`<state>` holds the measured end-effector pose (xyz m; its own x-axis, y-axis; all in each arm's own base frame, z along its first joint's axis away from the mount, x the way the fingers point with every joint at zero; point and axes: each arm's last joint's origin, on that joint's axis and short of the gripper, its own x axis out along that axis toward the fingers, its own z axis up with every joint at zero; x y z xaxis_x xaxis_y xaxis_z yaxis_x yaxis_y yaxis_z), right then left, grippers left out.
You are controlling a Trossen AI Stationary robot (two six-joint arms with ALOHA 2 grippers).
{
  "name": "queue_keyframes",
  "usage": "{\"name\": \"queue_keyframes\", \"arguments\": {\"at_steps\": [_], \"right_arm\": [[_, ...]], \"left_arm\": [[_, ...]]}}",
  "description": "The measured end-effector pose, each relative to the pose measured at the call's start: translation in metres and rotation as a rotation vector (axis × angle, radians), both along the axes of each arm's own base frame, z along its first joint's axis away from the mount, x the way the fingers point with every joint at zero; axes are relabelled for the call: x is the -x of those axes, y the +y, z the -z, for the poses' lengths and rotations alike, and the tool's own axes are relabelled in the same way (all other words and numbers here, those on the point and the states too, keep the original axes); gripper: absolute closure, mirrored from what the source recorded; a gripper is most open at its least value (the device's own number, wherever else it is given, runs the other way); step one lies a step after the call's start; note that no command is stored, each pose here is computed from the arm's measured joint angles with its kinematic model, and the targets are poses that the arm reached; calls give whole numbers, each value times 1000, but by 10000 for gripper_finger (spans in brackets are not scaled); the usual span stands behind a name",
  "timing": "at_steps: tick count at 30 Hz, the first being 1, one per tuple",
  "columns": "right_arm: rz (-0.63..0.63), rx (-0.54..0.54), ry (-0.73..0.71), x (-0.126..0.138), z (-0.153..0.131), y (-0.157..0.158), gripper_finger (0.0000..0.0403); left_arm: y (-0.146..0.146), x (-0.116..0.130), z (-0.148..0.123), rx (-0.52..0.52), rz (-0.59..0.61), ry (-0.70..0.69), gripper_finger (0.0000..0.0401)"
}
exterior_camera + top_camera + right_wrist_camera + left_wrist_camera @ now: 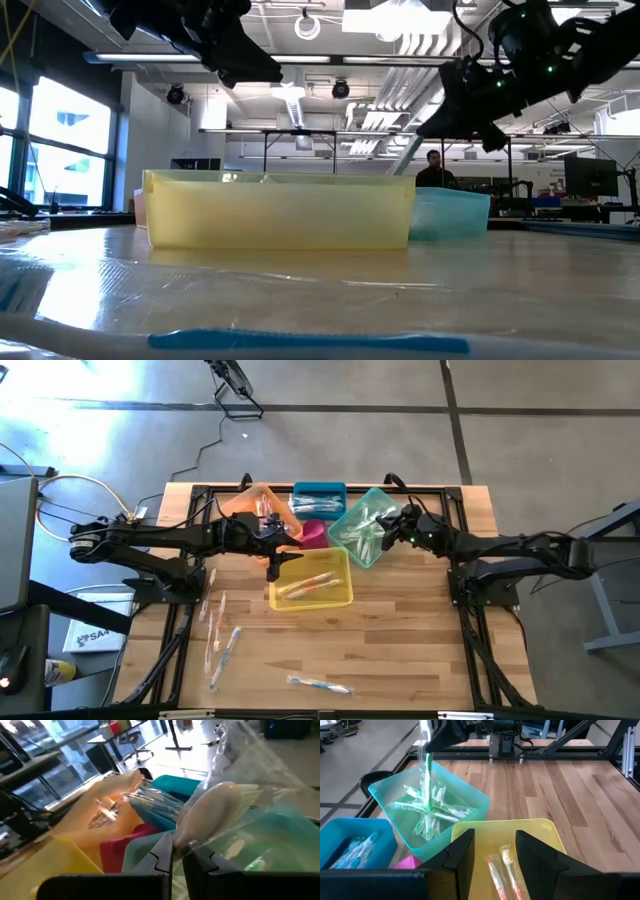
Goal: Pick & Place Toothbrushes
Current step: Put the green toothbrush into the green bin, then put the blue toothbrush into the blue bin
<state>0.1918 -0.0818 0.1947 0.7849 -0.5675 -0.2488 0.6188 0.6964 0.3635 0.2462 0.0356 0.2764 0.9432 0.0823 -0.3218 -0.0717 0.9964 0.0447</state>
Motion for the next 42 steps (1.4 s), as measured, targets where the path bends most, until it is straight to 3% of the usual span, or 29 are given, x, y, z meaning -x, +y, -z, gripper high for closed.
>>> {"name": "queue_keyframes", "arguments": {"at_steps": [8,18,23,36,42], "right_arm": [[-37,-59,-12,-6,17,-5,376],[144,-104,52,-6,32,-9,286],[127,-96,73,-6,33,-9,251],[225,8,155,-2,33,-11,258],[162,8,111,-5,29,-10,261]], "left_arm": [[0,0,0,3,-1,0,263],[0,0,0,19,-6,3,263],[0,1,2,22,-8,23,263],[0,2,5,27,-10,56,263],[0,3,7,30,-10,79,263]]}}
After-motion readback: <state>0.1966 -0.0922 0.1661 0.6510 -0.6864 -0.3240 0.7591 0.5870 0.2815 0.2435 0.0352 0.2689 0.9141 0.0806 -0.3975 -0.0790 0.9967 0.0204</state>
